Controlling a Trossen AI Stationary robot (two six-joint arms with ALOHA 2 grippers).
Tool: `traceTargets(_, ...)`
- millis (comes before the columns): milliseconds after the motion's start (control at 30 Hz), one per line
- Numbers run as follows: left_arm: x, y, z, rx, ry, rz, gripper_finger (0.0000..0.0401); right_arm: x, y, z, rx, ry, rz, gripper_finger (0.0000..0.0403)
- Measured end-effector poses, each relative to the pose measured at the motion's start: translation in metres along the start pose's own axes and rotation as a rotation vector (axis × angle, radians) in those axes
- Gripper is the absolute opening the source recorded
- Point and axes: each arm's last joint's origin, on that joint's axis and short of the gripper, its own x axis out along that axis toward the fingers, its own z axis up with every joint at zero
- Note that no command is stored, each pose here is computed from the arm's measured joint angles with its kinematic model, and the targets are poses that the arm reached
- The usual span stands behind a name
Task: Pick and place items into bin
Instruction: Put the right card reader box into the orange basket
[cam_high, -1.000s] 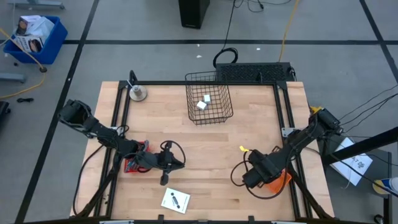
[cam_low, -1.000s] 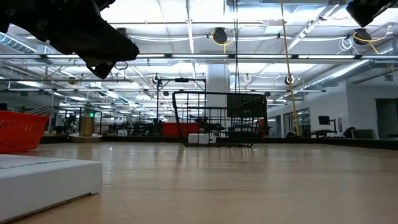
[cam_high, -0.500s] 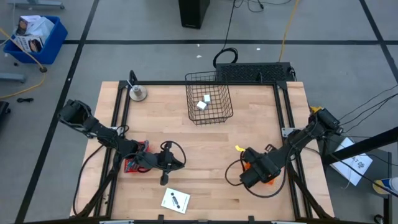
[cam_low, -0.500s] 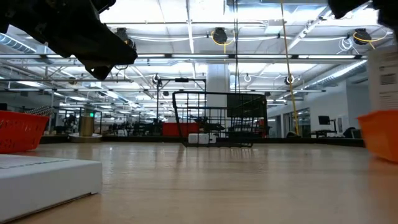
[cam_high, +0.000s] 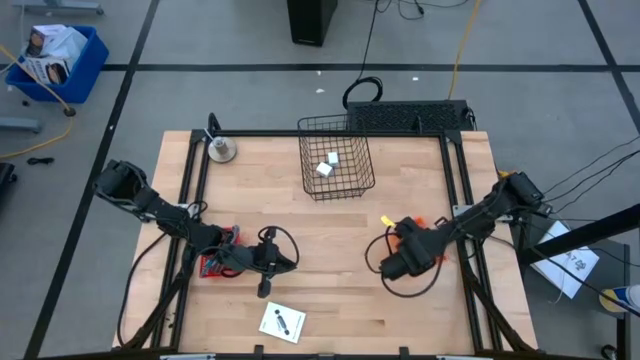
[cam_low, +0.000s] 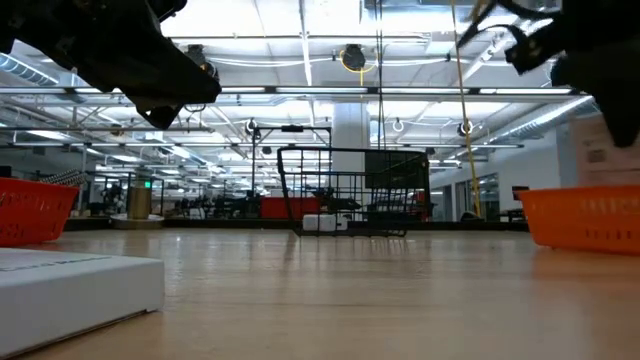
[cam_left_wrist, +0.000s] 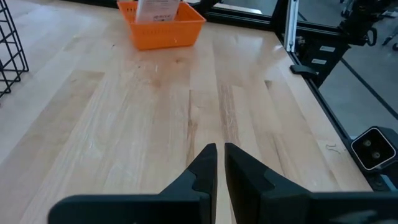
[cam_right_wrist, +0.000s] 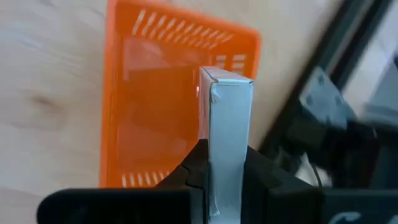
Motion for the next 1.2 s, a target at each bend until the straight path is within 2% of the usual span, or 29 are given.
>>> traceTargets(200,0.0,0.0,0.0,0.001,0.0,0.0,0.0035,0.002,-0.001,-0.003,0.024,0.11,-0.01,0.0035)
traceTargets(367,0.0,0.0,0.0,0.002,-0.001,0.0,0.0035,-0.006,0.001,-0.006,0.036,0.145,0.035,0.0035)
traceTargets(500,0.0,0.0,0.0,0.003,0.0,-0.001,0.0035,-0.011,0.007,-0.004,0.046,0.119,0.107,0.0035)
traceTargets(633,0.0,0.0,0.0,0.003,0.0,-0.001,0.0035,-0.013,0.02,-0.002,0.04,0.091,0.247,0.0035)
traceTargets(833,0.0,0.0,0.0,0.0,-0.001,-0.001,0.0035,-0.014,0.012,0.0,0.038,0.097,0.203,0.0035)
traceTargets(933,0.0,0.0,0.0,0.001,0.0,-0.001,0.0035,-0.016,0.002,0.002,0.023,0.045,0.166,0.0035)
traceTargets(1100,0.0,0.0,0.0,0.002,0.002,0.0,0.0035,-0.018,0.0,0.005,-0.003,-0.054,0.181,0.0035)
traceTargets(1200,0.0,0.0,0.0,0.002,0.002,0.001,0.0035,-0.019,0.003,0.004,-0.016,-0.035,0.216,0.0037)
